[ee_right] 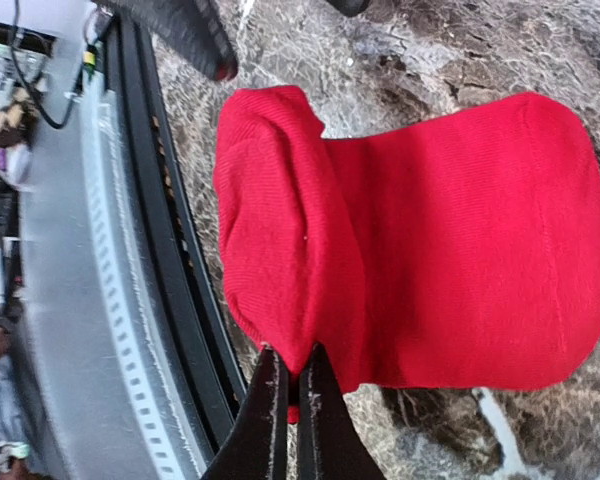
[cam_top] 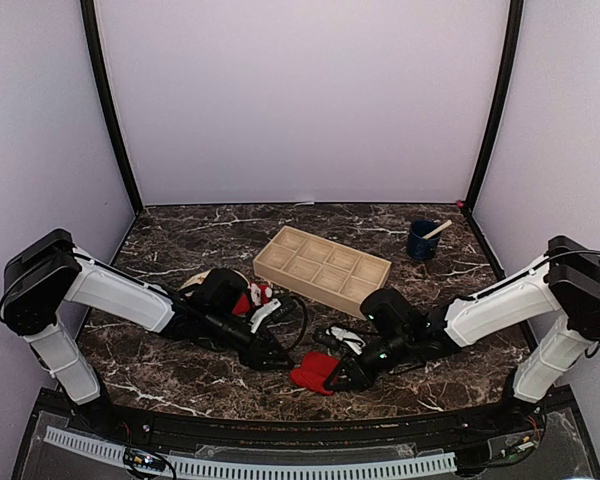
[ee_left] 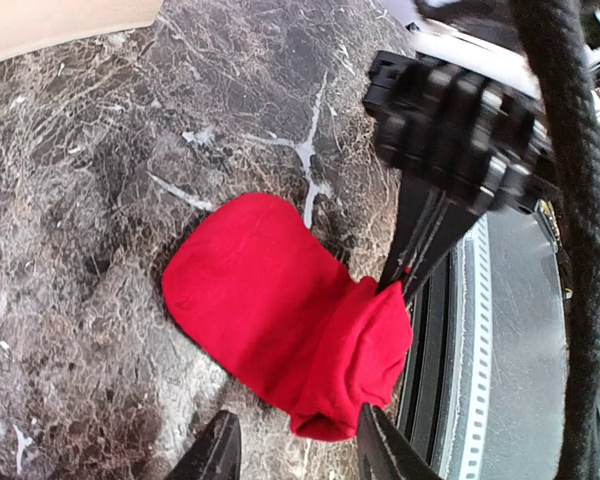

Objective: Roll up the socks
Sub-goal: Roll the sock at the center of the board.

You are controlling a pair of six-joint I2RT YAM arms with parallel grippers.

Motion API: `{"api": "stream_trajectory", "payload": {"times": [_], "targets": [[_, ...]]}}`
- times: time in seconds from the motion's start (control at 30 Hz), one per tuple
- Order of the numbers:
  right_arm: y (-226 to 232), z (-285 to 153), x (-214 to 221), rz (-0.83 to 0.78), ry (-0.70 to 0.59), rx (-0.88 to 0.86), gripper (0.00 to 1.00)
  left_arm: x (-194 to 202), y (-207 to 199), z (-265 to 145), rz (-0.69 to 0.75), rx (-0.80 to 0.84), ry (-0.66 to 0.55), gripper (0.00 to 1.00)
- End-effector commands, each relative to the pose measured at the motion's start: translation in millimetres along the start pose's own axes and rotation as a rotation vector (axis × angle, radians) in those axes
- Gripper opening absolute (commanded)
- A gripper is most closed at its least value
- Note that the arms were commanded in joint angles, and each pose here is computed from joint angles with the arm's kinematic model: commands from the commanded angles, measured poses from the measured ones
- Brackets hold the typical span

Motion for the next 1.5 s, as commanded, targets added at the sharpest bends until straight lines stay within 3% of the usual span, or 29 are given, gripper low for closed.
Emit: {"api": "stream_trajectory", "payload": {"times": [0.0,0.8,0.87,0.9,1.23,1.47], "targets": [[-5.7,1.8,0.4,0.094,0.029,-0.151,0.0,-6.2,-6.9,-0.3,0.071,0.013,-0.029,0.42],[-37.0,3.9,11.6,0.315,0.097,-0.221,0.0,-6.9,-20.6,34.3,0.159,0.101,0.109,0.48],[-38.0,3.8,11.7,0.318,0.097,-0.222,0.0,-5.1,-21.0,38.0,0.162,0.101,0.129,0.8],[-38.1,3.8,11.9,0.319,0.098,-0.224,0.0,-4.7,-21.0,39.4,0.164,0.099,0.137,0.83],[-38.7,3.2,11.9,0.318,0.098,-0.223,0.0,-1.5,-17.7,45.6,0.175,0.056,0.175,0.85],[-40.1,3.9,13.1,0.317,0.102,-0.212,0.0,-5.5,-20.2,46.2,0.199,0.044,0.164,0.77]]}}
Point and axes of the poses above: each gripper's point midway between its finger pads, its own z axis out along the fingers, its own y axis along the line the jaws close on, x = y × z, the point moved 10 cm from there along -z, back along the fingers, and after that the axes turned 5 degrees about z, right-handed, at the moved point
